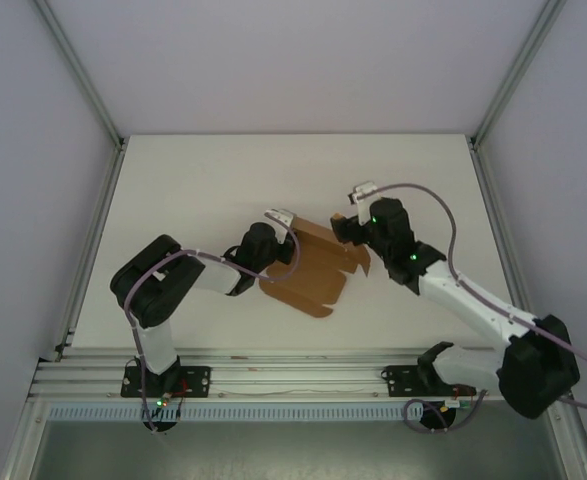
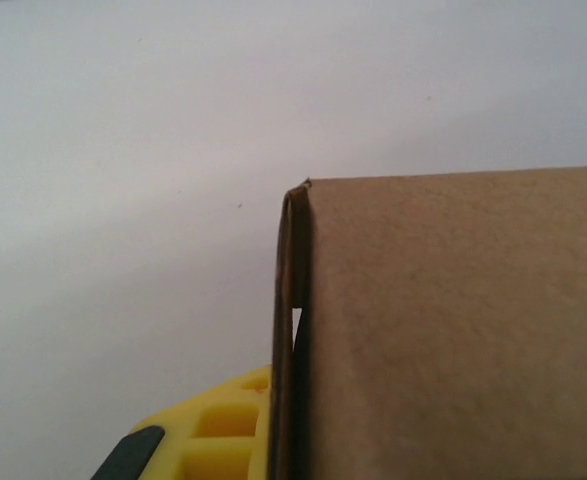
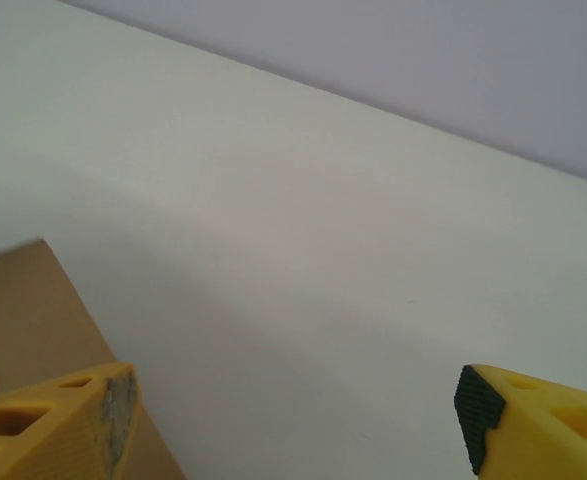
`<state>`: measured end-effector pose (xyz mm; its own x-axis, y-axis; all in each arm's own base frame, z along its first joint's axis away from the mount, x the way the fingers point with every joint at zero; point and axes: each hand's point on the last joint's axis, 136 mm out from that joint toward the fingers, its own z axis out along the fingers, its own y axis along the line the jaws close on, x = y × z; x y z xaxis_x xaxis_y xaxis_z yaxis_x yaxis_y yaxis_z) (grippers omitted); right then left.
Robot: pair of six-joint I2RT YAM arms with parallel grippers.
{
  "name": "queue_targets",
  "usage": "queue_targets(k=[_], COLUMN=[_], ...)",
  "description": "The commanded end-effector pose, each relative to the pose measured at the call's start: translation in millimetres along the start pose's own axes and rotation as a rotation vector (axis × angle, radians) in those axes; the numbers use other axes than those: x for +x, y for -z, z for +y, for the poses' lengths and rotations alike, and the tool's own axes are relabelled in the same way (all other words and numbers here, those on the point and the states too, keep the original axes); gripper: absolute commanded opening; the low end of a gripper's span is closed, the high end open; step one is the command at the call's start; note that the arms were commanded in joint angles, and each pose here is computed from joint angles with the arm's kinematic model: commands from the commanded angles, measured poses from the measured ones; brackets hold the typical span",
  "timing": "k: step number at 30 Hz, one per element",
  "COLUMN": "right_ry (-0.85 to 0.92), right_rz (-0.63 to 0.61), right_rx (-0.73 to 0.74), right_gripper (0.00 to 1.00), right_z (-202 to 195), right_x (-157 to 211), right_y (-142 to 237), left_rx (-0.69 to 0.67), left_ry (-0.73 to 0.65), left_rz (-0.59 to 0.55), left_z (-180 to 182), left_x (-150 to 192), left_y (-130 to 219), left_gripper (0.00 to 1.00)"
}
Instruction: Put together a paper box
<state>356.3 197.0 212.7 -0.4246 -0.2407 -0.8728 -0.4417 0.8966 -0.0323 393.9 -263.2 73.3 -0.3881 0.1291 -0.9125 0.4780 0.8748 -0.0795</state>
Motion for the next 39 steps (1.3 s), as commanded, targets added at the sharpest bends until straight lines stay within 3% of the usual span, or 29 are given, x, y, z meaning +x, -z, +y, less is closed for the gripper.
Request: queue_targets(k=[1,7,13,20,27,33,39], right_ry=[-0.061,-0.084,-0.106,-0.1,-0.134,-0.163,-0.163], right_rz=[0.193,0.382,0.443,0.556,0.604,0.595,0.598], right_rx=[-0.121,-0.204,-0.305,-0.205,-0.209,-0.249,-0.239], right_gripper=[0.85,0.83,0.81,0.78,0.75,0.75,0.75], right_z=[20,32,50,35,38,45,43], right_x=[20,42,59,94,113,102,97], right_y=[-19,-49,-58,-80,-83,-75,-72], left_rx=[0.032,0.038,0.027,0.032,0.0,-0.044,-0.103], left_ry=[-0.056,-0.072,-0.087,-0.088,-0.088,-0.096,-0.135], left_rz=[-0.007,0.023,0.041,0.057,0.072,0.084,0.079], left_z=[-10,-15,-15,-16,-10,-3,8], left_x=[0,5,5,12,15,11,8], left_y=[-9,-15,-18,-15,-8,-2,1], left_gripper=[0.0,0.0,0.0,0.01,0.14,0.25,0.3])
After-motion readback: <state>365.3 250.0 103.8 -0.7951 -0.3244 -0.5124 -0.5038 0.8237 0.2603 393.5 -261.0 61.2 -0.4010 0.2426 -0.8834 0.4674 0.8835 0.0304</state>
